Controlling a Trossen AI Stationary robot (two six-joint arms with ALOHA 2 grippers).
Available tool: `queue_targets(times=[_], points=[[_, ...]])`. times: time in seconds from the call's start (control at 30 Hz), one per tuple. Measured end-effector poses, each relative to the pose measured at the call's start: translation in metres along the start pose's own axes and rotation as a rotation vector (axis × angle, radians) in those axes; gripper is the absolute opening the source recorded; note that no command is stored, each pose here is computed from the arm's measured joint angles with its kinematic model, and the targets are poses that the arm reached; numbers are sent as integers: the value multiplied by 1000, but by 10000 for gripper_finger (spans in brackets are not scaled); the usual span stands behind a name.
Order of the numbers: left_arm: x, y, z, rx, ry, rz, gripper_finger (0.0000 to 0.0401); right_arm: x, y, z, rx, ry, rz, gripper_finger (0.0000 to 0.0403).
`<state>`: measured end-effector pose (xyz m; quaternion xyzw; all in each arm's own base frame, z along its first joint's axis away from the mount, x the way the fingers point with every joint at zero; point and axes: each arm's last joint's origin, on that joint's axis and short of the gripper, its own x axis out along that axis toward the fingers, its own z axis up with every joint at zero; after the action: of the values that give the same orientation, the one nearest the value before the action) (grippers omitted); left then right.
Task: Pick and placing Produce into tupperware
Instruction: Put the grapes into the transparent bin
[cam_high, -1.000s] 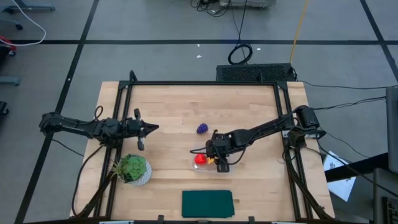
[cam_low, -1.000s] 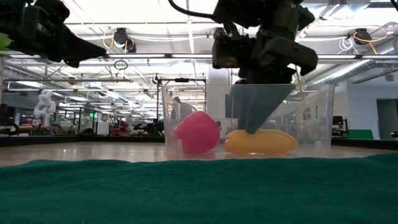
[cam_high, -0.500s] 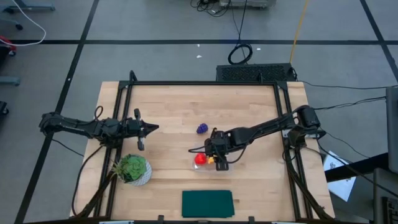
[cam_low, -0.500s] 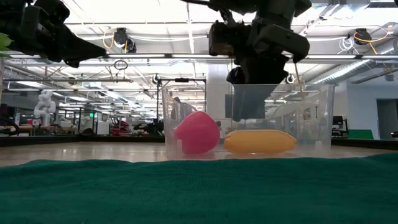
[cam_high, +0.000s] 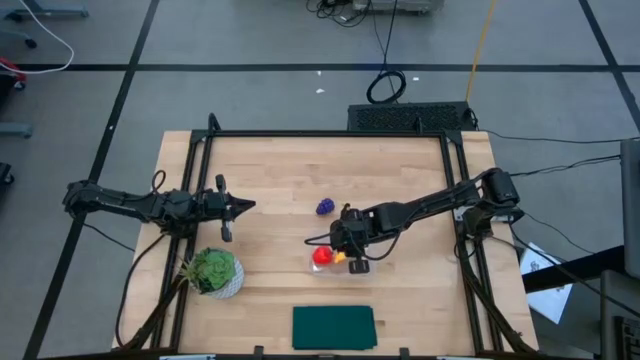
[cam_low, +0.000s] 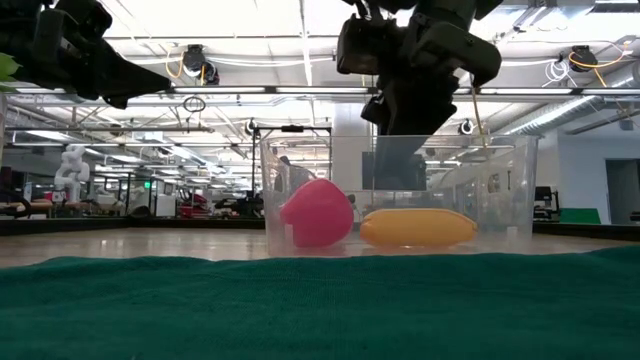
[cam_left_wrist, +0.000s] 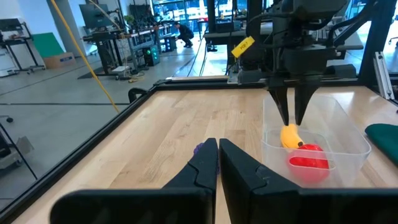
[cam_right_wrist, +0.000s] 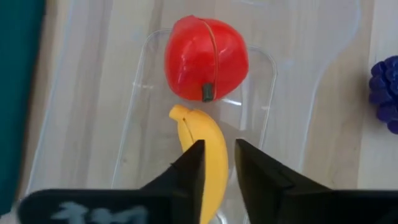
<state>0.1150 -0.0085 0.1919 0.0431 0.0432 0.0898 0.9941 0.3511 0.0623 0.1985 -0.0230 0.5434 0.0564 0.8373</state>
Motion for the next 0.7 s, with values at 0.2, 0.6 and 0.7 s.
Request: queue_targets(times=[0.2,0.6,0.7], points=[[0,0,0,0,0,0,21,0,0,0,-24,-3,3,6],[0,0,0,1,1,0,21,-29,-1,7,-64,-123,6,1],[0,0,0,1,1,0,21,-48,-4,11,-57,-214,2,1]])
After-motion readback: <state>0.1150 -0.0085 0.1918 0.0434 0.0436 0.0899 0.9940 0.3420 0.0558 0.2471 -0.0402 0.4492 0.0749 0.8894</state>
